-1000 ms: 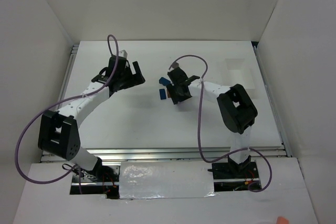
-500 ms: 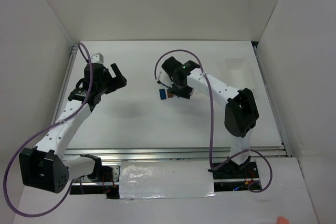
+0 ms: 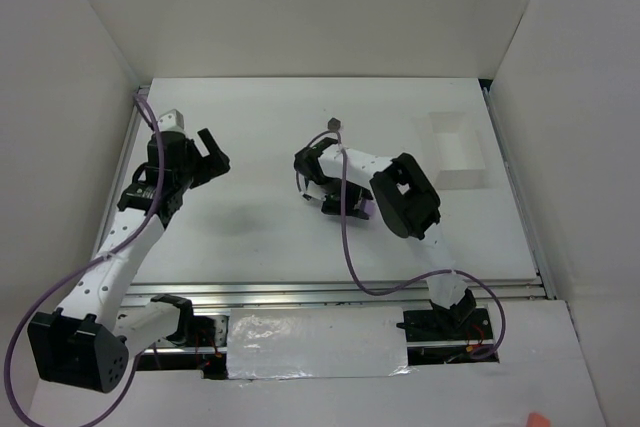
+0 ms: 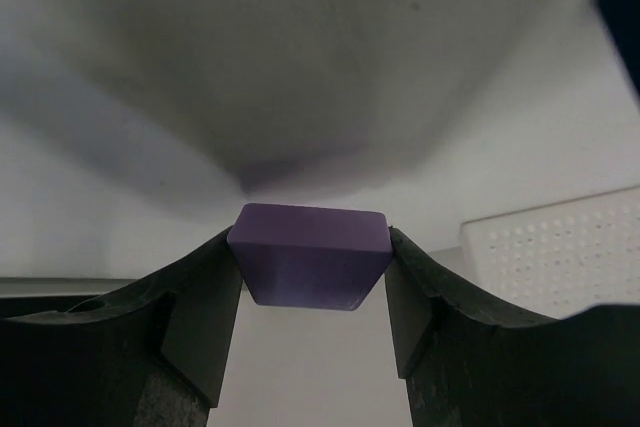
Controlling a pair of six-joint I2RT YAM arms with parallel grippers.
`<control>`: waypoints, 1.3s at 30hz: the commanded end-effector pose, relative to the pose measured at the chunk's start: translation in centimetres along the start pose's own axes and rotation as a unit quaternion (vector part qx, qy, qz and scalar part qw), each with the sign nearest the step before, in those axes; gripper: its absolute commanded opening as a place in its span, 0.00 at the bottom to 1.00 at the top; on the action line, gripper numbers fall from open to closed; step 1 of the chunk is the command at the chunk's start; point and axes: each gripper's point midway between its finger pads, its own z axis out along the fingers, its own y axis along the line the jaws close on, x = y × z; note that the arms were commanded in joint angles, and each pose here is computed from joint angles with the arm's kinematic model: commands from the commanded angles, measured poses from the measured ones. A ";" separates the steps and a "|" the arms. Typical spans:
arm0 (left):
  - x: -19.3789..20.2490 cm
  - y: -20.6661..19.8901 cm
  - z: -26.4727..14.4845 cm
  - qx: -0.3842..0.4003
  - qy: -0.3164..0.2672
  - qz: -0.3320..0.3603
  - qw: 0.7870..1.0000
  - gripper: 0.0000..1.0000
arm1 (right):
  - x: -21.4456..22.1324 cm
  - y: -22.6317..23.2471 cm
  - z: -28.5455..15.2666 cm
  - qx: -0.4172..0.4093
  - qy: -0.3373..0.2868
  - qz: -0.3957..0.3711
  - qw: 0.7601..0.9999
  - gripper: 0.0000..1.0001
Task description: Build the wood block tower
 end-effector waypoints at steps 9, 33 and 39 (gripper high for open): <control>-1.5 0.7 -1.0 -0.002 -0.036 0.004 0.999 0.99 | 1.6 0.7 1.1 -0.017 0.061 0.033 0.997 0.40; -2.0 0.7 -1.5 0.001 -0.044 0.004 0.999 0.99 | -1.2 -1.9 -1.9 0.029 -0.049 0.043 0.997 0.86; -2.5 0.1 -2.1 0.016 -0.049 0.007 0.999 0.99 | -1.3 -3.4 -6.8 0.064 -0.153 0.076 0.983 1.00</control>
